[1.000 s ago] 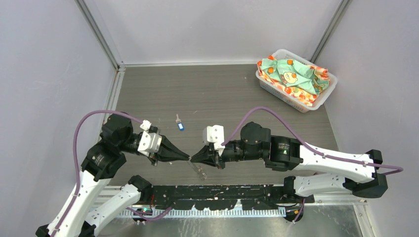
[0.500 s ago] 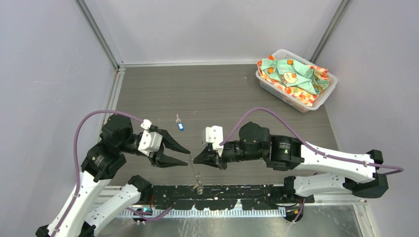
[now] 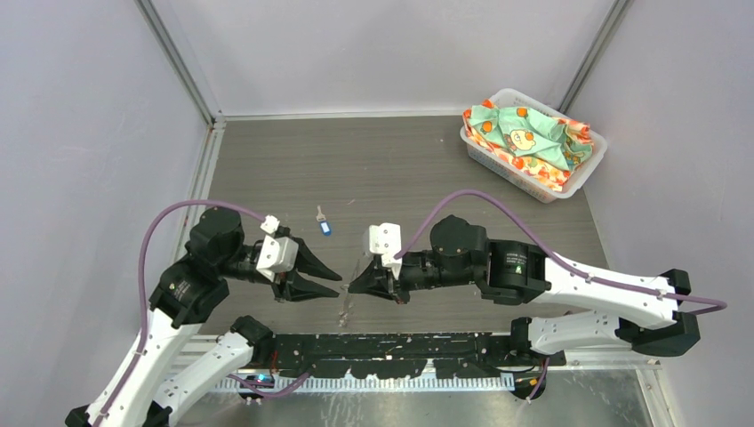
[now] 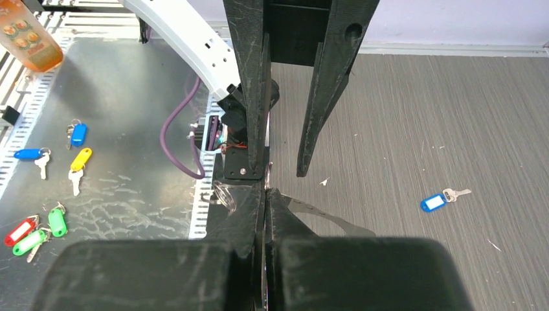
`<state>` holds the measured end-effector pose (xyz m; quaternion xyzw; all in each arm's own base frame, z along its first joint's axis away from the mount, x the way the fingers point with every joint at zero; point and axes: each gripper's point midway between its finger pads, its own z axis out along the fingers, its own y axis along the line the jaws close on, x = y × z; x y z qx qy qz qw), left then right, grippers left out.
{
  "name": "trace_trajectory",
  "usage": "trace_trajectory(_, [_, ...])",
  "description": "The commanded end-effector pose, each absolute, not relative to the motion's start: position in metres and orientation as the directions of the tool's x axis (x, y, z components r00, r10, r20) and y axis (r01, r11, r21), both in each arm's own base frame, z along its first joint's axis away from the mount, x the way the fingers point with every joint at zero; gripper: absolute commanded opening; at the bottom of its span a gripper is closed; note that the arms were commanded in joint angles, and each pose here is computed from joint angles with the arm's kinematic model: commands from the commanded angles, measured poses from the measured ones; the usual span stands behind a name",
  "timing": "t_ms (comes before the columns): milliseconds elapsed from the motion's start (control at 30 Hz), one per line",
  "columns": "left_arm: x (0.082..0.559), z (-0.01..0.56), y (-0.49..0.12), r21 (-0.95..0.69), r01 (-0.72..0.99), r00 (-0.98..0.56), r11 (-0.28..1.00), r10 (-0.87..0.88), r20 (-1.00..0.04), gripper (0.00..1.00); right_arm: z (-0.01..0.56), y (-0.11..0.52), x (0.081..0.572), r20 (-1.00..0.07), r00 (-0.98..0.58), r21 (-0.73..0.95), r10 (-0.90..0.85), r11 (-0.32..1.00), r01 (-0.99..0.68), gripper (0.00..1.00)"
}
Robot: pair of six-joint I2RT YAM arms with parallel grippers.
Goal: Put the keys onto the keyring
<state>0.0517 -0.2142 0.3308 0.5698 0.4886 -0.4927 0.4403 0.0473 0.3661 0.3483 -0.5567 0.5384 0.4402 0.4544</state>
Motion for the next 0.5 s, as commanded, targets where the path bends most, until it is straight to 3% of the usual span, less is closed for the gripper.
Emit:
trace_trajectory(0, [0.0496, 0.3345, -0.2162, 0.001, 0.987, 0.02, -0.158, 0.116, -0.993, 0.31, 0.3805, 0.3688, 0.0468, -0.991, 0.051, -0.05, -0.127, -0.012, -0.999, 0.01])
trace_trajectory(233, [0.0479, 0.336, -0.2188, -0.028, 0.983, -0.007, -0.183, 0.114, -0.993, 0.26, 0.3808, 0.3726, 0.0458, -0.989, 0.053, -0.051, -0.14, -0.025, -0.998, 0.01])
trace_trajectory(467, [0.0469, 0.3357, -0.2193, -0.027, 0.982, -0.006, -0.188, 0.113, -0.994, 0.14, 0.3816, 0.3746, 0.0456, -0.988, 0.056, -0.052, -0.145, -0.03, -0.998, 0.01])
